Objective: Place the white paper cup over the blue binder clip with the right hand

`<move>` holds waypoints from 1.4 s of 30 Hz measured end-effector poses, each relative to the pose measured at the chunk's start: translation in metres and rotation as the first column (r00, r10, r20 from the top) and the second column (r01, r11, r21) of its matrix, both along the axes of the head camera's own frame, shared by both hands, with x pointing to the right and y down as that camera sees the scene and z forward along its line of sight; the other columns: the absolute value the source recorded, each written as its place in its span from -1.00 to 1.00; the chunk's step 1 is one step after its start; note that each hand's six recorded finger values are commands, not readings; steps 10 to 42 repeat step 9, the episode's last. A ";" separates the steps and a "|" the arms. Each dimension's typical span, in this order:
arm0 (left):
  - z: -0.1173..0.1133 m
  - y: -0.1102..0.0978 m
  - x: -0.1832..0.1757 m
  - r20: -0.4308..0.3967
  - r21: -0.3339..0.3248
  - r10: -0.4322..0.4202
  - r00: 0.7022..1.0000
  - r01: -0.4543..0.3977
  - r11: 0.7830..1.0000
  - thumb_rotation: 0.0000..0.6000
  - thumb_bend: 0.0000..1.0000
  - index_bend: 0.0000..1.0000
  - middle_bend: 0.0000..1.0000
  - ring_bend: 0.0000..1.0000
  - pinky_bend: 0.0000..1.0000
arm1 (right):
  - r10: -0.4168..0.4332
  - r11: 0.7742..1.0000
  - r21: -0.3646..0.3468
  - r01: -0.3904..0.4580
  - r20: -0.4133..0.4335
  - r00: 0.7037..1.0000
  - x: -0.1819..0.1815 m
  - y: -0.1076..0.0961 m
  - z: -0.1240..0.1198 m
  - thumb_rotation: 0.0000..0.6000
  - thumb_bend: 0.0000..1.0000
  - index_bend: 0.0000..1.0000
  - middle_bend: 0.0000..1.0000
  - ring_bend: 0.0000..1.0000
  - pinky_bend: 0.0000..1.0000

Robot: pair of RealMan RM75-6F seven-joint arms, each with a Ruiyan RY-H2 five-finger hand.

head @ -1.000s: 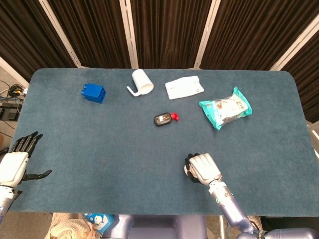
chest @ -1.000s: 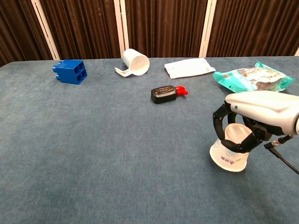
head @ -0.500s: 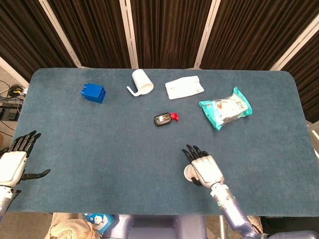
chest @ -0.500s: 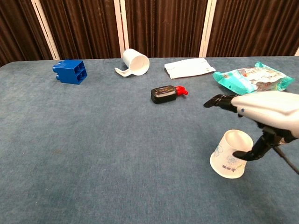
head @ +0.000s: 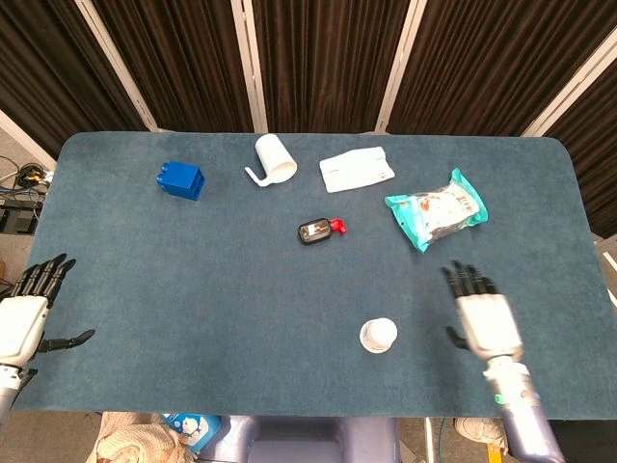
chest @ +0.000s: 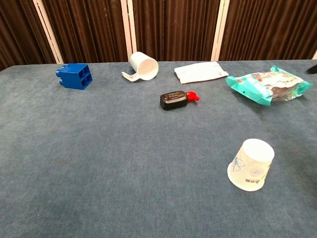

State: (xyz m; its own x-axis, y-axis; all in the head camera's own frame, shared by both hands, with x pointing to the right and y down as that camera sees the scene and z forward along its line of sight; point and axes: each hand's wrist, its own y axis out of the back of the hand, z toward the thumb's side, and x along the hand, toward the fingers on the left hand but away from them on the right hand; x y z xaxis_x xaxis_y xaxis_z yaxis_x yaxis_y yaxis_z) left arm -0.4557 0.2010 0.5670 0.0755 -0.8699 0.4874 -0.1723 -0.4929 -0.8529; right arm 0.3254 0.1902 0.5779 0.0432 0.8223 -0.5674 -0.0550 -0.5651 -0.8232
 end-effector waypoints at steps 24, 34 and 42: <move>-0.003 0.003 0.000 0.014 0.025 0.013 1.000 -0.014 1.000 1.00 -1.00 -1.00 -1.00 -1.00 -1.00 | 0.177 0.976 0.128 -0.177 0.006 0.984 0.093 0.031 -0.038 1.00 -0.43 -1.00 -1.00 -1.00 -0.78; -0.003 0.003 0.000 0.014 0.025 0.013 1.000 -0.014 1.000 1.00 -1.00 -1.00 -1.00 -1.00 -1.00 | 0.177 0.976 0.128 -0.177 0.006 0.984 0.093 0.031 -0.038 1.00 -0.43 -1.00 -1.00 -1.00 -0.78; -0.003 0.003 0.000 0.014 0.025 0.013 1.000 -0.014 1.000 1.00 -1.00 -1.00 -1.00 -1.00 -1.00 | 0.177 0.976 0.128 -0.177 0.006 0.984 0.093 0.031 -0.038 1.00 -0.43 -1.00 -1.00 -1.00 -0.78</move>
